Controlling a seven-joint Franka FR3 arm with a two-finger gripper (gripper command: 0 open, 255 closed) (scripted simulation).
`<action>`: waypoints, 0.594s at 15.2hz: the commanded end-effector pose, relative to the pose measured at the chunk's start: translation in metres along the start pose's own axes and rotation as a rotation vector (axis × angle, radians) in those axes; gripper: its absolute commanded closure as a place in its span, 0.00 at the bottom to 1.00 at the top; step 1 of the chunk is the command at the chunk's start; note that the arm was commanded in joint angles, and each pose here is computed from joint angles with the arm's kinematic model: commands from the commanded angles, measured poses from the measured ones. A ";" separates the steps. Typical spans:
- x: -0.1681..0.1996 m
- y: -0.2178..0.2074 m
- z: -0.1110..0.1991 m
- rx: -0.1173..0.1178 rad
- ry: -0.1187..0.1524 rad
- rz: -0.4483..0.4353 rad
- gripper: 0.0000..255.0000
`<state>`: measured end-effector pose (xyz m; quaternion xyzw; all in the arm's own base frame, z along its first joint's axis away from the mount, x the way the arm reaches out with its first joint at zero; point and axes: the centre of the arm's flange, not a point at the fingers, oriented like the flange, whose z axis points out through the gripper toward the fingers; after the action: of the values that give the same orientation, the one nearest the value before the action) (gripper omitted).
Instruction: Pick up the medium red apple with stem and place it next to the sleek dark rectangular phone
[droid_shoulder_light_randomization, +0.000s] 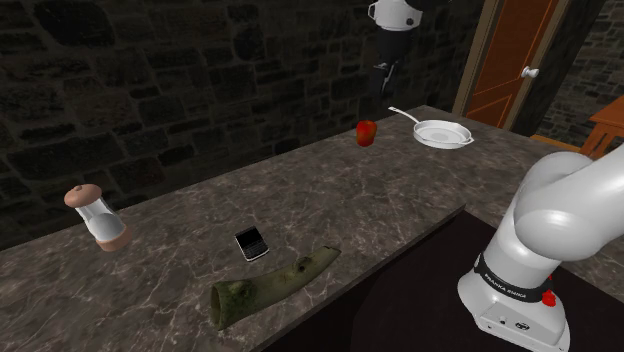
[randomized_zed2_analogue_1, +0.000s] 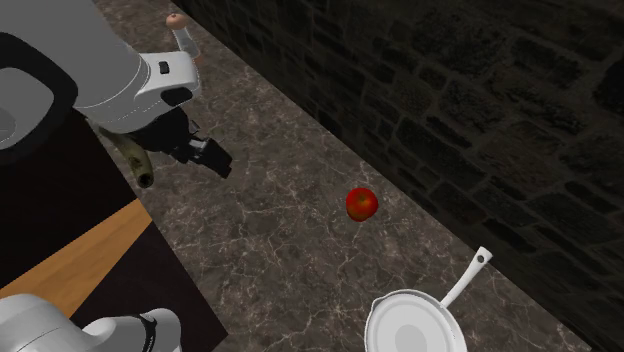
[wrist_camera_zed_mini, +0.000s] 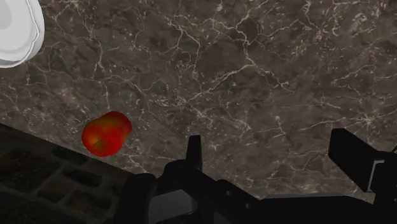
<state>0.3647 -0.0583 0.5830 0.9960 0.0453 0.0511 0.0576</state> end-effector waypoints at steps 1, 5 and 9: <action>0.011 0.019 0.014 0.002 -0.001 0.010 0.00; 0.031 0.060 0.043 0.007 -0.005 0.030 0.00; 0.050 0.101 0.071 0.013 -0.008 0.051 0.00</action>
<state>0.4295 -0.1493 0.5339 0.9973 0.0224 0.0482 0.0504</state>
